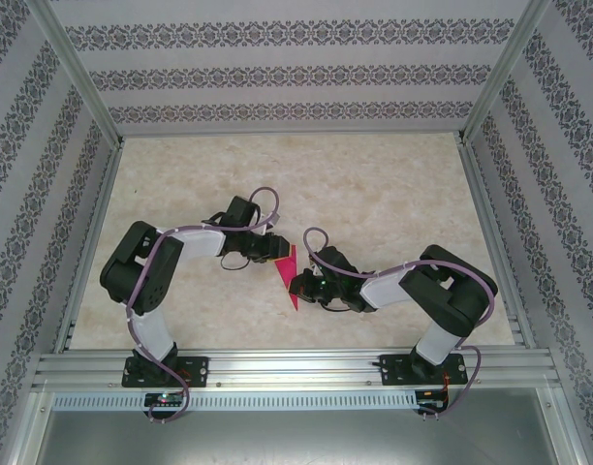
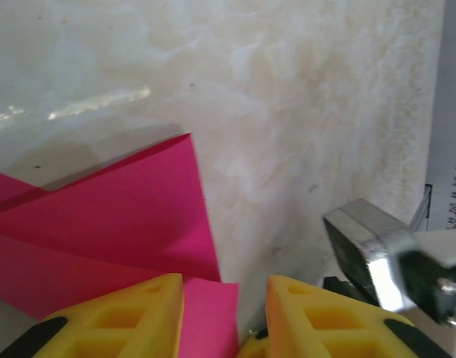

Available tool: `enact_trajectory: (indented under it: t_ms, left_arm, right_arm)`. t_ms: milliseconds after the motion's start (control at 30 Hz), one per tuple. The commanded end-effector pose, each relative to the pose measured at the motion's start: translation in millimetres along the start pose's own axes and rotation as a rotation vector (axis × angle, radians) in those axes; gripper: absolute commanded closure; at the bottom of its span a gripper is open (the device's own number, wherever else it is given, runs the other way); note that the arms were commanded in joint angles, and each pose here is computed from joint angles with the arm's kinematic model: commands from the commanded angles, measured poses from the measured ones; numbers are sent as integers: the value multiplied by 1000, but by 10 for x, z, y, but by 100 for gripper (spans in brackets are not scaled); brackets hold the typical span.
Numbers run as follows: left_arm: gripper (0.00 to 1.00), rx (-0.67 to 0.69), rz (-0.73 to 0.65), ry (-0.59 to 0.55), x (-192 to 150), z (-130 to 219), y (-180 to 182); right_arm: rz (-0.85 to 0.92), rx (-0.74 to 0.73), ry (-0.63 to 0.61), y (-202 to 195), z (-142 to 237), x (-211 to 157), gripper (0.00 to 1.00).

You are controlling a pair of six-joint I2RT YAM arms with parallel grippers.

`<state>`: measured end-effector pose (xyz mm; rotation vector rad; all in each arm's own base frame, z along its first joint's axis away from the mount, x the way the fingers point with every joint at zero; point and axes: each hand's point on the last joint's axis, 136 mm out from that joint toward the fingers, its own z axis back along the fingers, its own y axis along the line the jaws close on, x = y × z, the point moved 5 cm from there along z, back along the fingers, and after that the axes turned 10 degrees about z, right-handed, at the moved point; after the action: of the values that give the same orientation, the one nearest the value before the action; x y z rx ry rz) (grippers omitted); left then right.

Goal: Fold a paper plane with a square sheet of paper (pick it up from the middle)
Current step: Fold the wing for the fifth time at the center of the table.

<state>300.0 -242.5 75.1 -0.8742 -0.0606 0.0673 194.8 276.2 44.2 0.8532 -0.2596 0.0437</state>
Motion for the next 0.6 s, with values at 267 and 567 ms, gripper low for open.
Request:
enact_trajectory:
  t_ms: [267,567]
  left_arm:
    - [65,103,-20,-11,10,-154,297]
    - [65,105,-5,-2,-15,-193,302]
  right_arm:
    - [58,-70,-29,132,120,147,99]
    - [93,-65,-41,300,-96,405,99]
